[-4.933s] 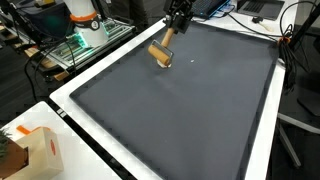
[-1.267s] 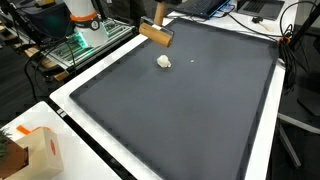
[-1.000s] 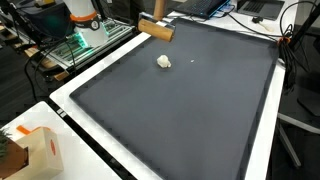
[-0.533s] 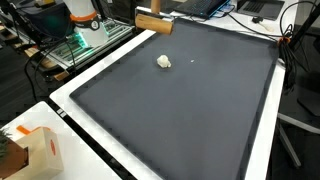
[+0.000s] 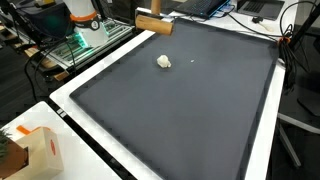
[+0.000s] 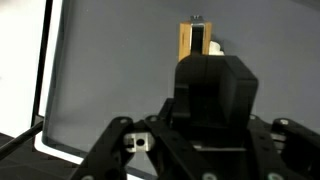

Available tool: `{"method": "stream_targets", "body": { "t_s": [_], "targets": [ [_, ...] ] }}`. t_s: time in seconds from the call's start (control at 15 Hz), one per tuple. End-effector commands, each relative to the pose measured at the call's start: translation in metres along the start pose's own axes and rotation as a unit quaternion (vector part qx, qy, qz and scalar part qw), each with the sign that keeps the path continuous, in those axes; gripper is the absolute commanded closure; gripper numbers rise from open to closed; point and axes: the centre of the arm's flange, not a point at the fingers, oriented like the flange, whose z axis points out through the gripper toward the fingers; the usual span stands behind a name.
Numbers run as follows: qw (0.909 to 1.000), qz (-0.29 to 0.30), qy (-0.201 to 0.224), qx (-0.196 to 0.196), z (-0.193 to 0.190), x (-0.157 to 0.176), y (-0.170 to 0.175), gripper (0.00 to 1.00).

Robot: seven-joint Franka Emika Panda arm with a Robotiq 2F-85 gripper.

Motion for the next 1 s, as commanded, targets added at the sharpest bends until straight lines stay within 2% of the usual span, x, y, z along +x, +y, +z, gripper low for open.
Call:
{"method": "stream_targets", "body": {
  "t_s": [0.0, 0.27, 0.53, 0.93],
  "targets": [
    [0.9991, -0.042, 0.007, 0.002, 0.026, 0.001, -0.018, 0.76],
    [0.9943, -0.1, 0.037, 0.004, 0.063, 0.002, -0.039, 0.76],
    [0.985, -0.164, 0.053, 0.007, 0.1, -0.004, -0.052, 0.76],
    [0.9738, -0.213, 0.079, 0.002, 0.133, -0.016, -0.059, 0.76]
  ]
}}
